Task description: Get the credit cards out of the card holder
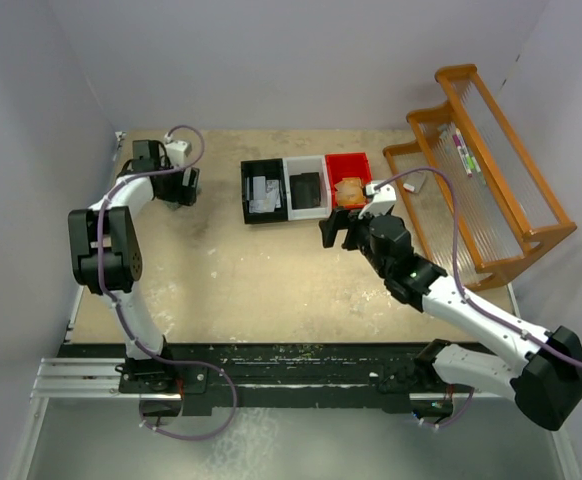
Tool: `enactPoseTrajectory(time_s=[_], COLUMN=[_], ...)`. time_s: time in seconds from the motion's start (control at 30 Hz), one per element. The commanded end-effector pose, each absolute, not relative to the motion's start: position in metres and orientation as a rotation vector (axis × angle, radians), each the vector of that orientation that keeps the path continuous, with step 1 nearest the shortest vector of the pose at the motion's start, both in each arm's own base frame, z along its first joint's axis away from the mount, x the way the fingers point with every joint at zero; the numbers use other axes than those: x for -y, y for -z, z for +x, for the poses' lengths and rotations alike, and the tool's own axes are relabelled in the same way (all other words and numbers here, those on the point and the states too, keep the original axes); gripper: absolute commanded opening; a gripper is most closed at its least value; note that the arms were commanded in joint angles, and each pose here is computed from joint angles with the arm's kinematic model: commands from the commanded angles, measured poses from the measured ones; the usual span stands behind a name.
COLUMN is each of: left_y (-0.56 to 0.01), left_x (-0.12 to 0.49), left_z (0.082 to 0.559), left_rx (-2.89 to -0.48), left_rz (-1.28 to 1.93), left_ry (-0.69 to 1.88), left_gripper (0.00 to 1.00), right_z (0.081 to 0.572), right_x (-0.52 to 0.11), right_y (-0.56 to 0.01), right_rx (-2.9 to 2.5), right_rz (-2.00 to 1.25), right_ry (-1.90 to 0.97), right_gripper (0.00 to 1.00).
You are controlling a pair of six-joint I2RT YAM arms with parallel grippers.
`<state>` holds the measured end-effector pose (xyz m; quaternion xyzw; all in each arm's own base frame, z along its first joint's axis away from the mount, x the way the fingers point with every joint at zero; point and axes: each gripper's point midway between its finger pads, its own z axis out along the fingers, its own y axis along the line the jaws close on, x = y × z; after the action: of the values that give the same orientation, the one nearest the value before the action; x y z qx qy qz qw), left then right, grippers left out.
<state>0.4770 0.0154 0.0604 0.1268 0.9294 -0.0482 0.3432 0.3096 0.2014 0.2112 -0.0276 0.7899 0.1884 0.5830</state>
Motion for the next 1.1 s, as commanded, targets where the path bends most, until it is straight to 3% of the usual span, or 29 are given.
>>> enactPoseTrajectory(time_s=[0.0, 0.27, 0.67, 0.83, 1.07], left_y=[-0.099, -0.07, -0.02, -0.022, -0.045], left_x=[-0.032, -0.036, -0.038, -0.014, 0.025], left_z=[0.521, 0.547, 0.538, 0.515, 0.459], left_rx=[-2.27, -2.297, -2.415, -2.448, -2.423], left_rz=[0.377, 0.445, 0.512, 0.563, 0.749], left_ry=[-0.014, -0.054, -0.027, 0.139, 0.265], left_gripper=[0.98, 0.99, 1.0, 0.85, 0.72], right_z=[0.316, 0.312, 0.302, 0.298, 0.297], right_x=[-0.213, -0.216, -0.209, -0.204, -0.213], right_y=[-0.238, -0.24, -0.256, -0.261, -0.258], right_rx=[-1.78, -1.771, -1.727, -1.716, -1.728], right_rz=[-0.067, -0.075, -0.067, -0.053, -0.074], right_ry=[-0.491, -0.522, -0.548, -0.553, -0.597], right_gripper=[1.0, 1.0, 1.0, 1.0, 1.0])
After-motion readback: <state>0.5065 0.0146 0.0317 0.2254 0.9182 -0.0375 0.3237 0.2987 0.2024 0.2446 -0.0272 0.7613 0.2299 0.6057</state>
